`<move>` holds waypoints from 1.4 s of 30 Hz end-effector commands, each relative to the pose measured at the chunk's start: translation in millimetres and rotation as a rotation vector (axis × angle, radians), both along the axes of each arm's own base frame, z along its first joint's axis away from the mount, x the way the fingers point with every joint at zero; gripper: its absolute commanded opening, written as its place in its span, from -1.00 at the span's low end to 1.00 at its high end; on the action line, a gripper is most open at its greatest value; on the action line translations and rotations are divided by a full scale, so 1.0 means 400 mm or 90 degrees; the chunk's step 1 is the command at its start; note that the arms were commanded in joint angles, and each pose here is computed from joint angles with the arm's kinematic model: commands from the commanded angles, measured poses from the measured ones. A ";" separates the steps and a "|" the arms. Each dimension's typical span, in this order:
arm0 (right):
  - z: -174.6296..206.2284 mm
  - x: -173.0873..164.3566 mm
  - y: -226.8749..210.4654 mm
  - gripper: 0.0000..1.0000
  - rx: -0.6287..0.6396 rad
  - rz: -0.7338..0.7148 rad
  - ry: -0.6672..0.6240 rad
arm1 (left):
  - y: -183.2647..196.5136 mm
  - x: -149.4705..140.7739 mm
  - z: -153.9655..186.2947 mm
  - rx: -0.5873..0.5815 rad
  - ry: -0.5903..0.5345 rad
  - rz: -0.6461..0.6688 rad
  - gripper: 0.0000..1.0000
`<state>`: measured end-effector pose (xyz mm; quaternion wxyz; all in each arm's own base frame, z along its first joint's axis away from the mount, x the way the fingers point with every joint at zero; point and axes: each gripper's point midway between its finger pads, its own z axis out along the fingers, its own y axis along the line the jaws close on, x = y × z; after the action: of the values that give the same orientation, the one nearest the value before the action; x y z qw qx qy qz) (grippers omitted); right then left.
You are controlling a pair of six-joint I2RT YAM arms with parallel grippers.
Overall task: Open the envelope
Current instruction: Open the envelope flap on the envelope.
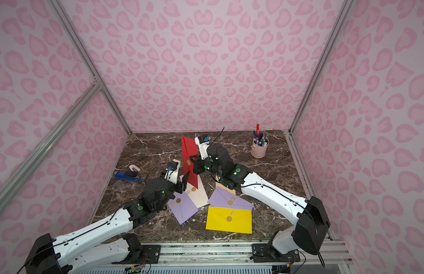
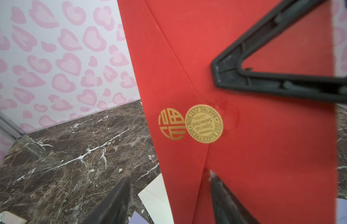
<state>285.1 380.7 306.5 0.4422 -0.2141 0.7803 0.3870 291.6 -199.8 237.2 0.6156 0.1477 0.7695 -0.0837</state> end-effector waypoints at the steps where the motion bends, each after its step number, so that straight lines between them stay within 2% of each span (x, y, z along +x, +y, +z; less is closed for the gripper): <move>1: 0.019 -0.010 0.013 -1.00 0.015 0.016 -0.004 | 0.017 0.011 0.010 0.000 -0.009 0.034 0.35; 14: 0.011 -0.027 0.016 -1.00 0.014 0.029 0.002 | 0.060 0.021 0.019 -0.002 -0.014 0.101 0.35; 42: 0.008 -0.036 0.023 -1.00 0.012 0.042 -0.001 | 0.081 0.016 0.030 -0.015 -0.022 0.121 0.36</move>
<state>273.6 388.2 309.4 0.4346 -0.2293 0.7715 0.4040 296.9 -172.8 247.7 0.6326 0.0833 0.7691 -0.0376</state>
